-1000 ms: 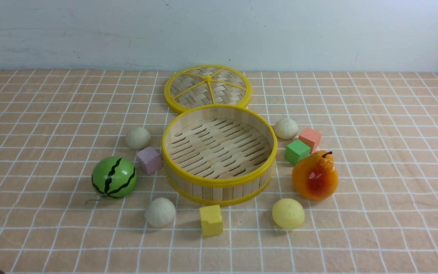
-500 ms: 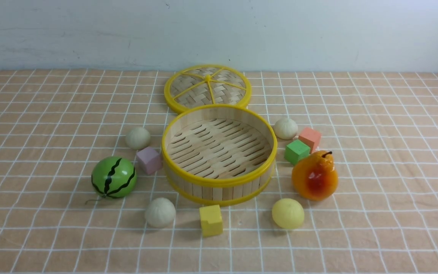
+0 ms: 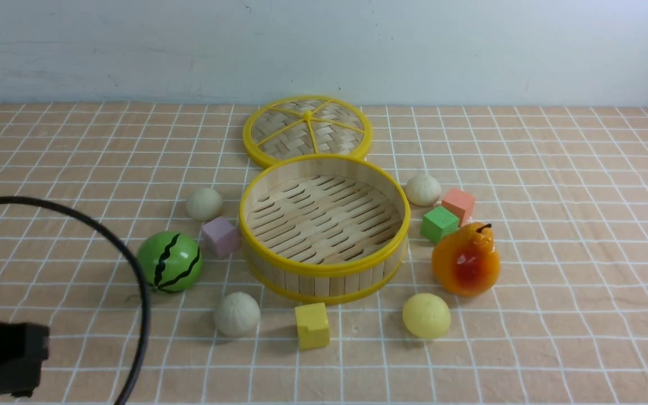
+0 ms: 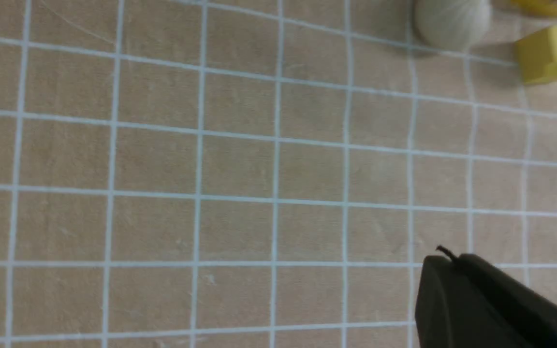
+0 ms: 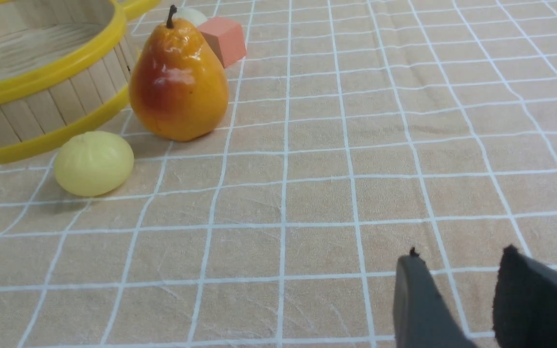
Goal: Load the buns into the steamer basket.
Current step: Use the left arm to grab a steamed stuffed bun
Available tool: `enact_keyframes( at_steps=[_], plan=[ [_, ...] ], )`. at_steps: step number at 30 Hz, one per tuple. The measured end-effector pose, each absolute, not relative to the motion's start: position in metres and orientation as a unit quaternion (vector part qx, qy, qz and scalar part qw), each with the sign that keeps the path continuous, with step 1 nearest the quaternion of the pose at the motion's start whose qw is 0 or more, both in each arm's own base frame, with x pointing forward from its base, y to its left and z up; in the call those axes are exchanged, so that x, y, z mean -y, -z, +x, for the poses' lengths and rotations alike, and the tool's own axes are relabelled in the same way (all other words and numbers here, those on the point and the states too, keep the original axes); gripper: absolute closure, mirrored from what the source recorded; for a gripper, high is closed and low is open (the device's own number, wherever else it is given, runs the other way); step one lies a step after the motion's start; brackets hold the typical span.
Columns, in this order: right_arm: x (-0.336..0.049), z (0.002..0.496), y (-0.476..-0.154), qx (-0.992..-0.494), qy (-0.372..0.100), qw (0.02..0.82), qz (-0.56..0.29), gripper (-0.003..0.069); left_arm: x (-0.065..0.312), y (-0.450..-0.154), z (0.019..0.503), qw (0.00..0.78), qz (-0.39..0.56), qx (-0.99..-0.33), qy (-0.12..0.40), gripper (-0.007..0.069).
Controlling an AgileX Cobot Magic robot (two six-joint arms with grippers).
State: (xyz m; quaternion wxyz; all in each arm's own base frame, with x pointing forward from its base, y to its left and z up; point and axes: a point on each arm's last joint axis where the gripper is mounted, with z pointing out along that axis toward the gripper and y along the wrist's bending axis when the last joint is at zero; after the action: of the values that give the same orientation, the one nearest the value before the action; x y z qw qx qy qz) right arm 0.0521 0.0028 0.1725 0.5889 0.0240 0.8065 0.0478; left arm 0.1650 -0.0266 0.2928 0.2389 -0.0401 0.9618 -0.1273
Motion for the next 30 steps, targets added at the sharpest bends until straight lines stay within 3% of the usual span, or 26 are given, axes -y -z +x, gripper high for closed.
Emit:
enact_keyframes(
  at_steps=[3, 8, 12, 16, 19, 27, 30],
  plan=[
    [-0.003, 0.052, -0.173, -0.806, -0.047, 0.589, 0.024, 0.0418, 0.039, -0.289, 0.186, 0.218, 0.001, -0.967, 0.135, 0.0638],
    [-0.003, 0.052, -0.173, -0.806, -0.047, 0.589, 0.024, 0.0418, 0.097, -0.285, 0.212, 0.194, 0.117, -0.963, 0.144, 0.0638],
    [-0.003, 0.052, -0.173, -0.806, -0.047, 0.589, 0.024, 0.0418, 0.144, -0.272, 0.234, 0.166, 0.175, -0.965, 0.104, 0.0638],
    [-0.003, 0.052, -0.173, -0.806, -0.047, 0.589, 0.024, 0.0418, 0.163, -0.26, 0.263, 0.157, 0.194, -0.966, 0.074, 0.0634],
    [-0.003, 0.052, -0.173, -0.806, -0.047, 0.589, 0.024, 0.0418, 0.169, -0.248, 0.287, 0.146, 0.19, -0.969, 0.059, 0.0593],
    [-0.003, 0.052, -0.173, -0.806, -0.047, 0.589, 0.024, 0.0418, 0.166, -0.219, 0.331, 0.139, 0.18, -0.973, 0.036, 0.0343],
    [-0.003, 0.052, -0.173, -0.806, -0.047, 0.589, 0.024, 0.0418, 0.168, -0.212, 0.337, 0.15, 0.185, -0.971, 0.031, 0.0323]
  ],
)
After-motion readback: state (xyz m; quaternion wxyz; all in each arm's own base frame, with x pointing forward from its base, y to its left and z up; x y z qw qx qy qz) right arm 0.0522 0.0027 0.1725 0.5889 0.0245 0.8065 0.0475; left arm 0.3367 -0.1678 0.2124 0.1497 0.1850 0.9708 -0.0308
